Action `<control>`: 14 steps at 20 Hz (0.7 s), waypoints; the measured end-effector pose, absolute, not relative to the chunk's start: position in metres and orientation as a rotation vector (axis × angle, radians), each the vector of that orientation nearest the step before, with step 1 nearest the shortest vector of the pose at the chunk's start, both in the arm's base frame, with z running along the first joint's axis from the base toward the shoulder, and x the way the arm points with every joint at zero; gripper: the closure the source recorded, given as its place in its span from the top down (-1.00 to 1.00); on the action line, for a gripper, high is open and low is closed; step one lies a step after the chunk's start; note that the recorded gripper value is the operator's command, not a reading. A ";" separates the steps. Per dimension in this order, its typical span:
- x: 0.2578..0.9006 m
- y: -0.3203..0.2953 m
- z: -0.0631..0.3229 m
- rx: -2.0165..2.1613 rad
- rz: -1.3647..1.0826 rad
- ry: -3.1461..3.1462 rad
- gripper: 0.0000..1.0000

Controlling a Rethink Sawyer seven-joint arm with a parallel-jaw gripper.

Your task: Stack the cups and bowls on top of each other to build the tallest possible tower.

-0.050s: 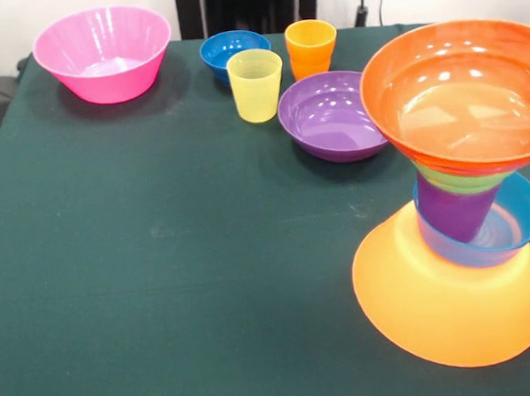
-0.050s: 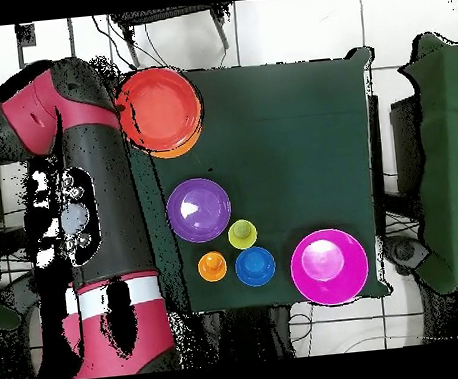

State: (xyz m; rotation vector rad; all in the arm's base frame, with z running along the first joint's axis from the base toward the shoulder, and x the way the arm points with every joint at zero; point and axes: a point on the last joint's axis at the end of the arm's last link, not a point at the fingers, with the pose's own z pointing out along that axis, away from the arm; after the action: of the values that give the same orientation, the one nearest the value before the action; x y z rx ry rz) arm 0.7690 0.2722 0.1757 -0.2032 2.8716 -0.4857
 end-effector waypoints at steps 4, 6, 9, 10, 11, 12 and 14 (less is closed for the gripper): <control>0.770 0.272 0.175 -0.206 -0.480 2.864 1.00; 0.770 0.272 0.175 -0.207 -0.478 2.861 1.00; 0.768 0.272 0.172 -0.212 -0.474 2.859 1.00; 0.768 0.272 0.171 -0.213 -0.474 2.860 1.00; 0.767 0.272 0.171 -0.213 -0.475 2.862 1.00; 0.767 0.272 0.171 -0.213 -0.475 2.863 1.00; 0.766 0.272 0.170 -0.214 -0.476 2.865 1.00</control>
State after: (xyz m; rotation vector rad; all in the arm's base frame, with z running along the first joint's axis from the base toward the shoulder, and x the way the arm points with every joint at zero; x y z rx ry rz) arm 0.7659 0.2717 0.1704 -0.2140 2.8646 -0.4759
